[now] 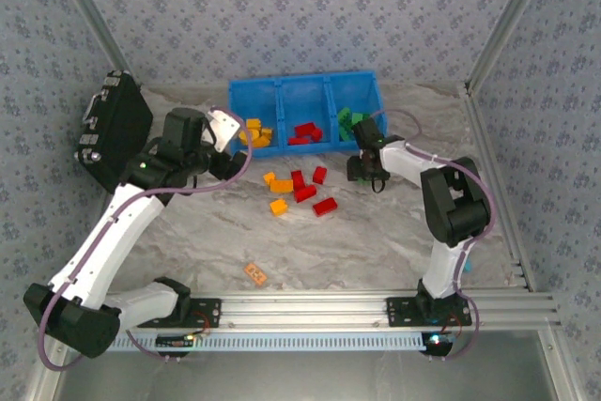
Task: Sort the legos into containers by color
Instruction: Pick up the lego from the center of the table.
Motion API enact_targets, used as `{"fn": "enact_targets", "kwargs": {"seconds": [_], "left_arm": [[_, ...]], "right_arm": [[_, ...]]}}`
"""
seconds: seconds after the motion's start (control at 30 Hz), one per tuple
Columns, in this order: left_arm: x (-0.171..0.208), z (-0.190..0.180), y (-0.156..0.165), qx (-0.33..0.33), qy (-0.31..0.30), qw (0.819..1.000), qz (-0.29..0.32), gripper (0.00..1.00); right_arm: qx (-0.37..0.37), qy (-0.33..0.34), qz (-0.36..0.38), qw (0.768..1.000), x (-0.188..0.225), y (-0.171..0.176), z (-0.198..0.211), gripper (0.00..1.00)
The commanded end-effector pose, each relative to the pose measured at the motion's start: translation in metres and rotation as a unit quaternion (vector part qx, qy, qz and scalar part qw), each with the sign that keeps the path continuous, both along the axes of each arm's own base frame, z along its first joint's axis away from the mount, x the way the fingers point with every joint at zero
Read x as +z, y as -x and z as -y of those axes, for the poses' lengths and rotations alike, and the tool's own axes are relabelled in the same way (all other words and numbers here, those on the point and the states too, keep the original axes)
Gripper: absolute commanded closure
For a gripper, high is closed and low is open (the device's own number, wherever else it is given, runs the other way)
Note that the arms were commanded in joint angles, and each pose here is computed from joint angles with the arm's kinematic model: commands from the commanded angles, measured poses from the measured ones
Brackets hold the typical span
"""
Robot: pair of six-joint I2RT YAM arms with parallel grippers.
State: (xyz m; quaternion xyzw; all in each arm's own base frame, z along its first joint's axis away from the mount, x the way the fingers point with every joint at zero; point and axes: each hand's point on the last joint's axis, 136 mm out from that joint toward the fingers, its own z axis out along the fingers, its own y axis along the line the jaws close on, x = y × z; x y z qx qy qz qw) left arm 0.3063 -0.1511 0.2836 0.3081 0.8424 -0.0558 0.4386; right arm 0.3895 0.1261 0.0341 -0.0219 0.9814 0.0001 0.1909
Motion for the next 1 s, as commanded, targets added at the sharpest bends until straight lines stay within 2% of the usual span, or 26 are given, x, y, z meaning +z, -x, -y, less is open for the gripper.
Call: {"fn": "enact_targets", "kwargs": {"seconds": [0.0, 0.47, 0.63, 0.8, 0.97], "left_arm": [[0.001, -0.002, -0.006, 0.009, -0.013, 1.0, 0.009, 0.17], [0.0, -0.002, -0.007, 0.01, -0.015, 1.0, 0.006, 0.16], [0.001, -0.003, -0.006, 0.011, -0.018, 1.0, 0.006, 0.16], [0.004, -0.004, -0.006, 0.011, -0.021, 1.0, 0.006, 0.16], [0.004, -0.005, -0.005, 0.011, -0.023, 1.0, 0.008, 0.16]], "right_arm": [[-0.019, 0.009, -0.01, 1.0, -0.016, 0.004, 0.008, 0.42], [-0.028, 0.009, -0.024, 0.999, -0.025, 0.012, 0.012, 0.66], [-0.021, 0.002, 0.004, 1.0, 0.013, -0.002, 0.01, 0.67], [-0.013, -0.008, 0.072, 0.997, 0.078, -0.043, 0.002, 0.67], [-0.016, -0.03, 0.123, 0.992, 0.109, -0.086, -0.004, 0.67]]}}
